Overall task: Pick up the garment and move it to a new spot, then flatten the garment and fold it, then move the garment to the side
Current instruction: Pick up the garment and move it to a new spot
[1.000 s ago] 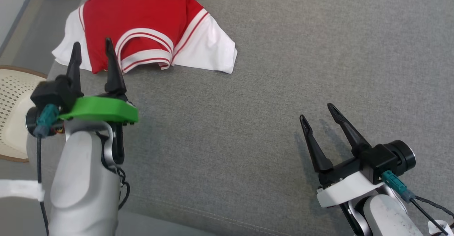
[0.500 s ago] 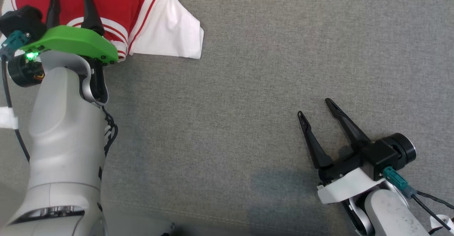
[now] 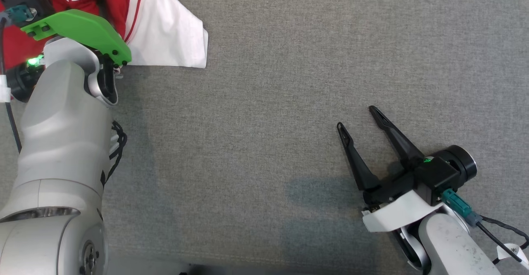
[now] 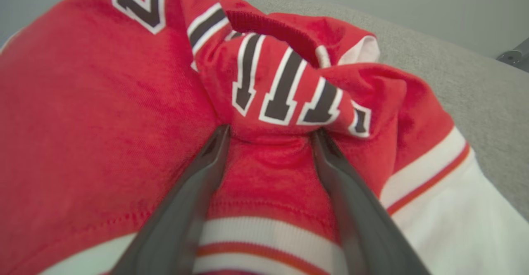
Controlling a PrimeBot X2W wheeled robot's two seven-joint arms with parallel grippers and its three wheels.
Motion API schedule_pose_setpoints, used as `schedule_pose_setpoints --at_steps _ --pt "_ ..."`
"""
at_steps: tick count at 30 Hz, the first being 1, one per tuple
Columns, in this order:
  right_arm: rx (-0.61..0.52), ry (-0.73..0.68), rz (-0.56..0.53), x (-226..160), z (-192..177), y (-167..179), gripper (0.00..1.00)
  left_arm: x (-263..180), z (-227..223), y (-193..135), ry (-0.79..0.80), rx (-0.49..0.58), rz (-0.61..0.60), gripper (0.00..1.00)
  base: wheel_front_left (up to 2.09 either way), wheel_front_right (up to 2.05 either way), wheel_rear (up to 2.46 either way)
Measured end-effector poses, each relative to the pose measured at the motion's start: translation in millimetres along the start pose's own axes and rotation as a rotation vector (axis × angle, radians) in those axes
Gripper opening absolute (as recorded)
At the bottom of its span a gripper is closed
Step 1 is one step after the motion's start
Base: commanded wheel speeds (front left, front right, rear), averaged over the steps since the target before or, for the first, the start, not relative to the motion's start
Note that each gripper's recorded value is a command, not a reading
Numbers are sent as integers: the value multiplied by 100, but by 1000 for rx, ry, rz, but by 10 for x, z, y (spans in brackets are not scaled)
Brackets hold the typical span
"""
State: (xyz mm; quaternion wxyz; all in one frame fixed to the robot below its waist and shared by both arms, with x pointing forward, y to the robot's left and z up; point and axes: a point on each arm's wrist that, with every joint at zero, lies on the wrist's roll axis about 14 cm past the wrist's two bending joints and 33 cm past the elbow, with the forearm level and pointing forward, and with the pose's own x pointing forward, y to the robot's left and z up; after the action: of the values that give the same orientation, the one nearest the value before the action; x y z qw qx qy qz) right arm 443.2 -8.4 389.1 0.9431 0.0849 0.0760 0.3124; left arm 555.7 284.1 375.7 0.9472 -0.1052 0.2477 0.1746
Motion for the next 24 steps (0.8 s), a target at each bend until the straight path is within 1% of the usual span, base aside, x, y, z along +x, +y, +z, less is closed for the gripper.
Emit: schedule_pose_setpoints --at_steps 2,3,4,10,14,18,24 --pt "0 1 -6 -12 -4 -16 100 15 -17 33 4 19 20 100 0 0 0" --pt "1 1 -9 -16 -6 -24 100 21 -21 39 3 33 22 65 0 0 0" --pt "2 1 -11 -19 -6 -28 100 24 -19 39 -2 44 22 0 0 0 0" --pt "11 -6 -14 -24 33 7 100 -34 181 88 -118 71 16 0 0 0 0" --pt "10 -17 -12 -40 105 65 100 -137 317 112 -178 57 0 0 0 0 0" --pt "13 -44 -12 -59 237 134 100 -275 646 144 -277 49 -23 0 0 0 0" --pt "17 -91 -17 -131 460 253 100 -627 1184 43 -466 42 -97 0 0 0 0"
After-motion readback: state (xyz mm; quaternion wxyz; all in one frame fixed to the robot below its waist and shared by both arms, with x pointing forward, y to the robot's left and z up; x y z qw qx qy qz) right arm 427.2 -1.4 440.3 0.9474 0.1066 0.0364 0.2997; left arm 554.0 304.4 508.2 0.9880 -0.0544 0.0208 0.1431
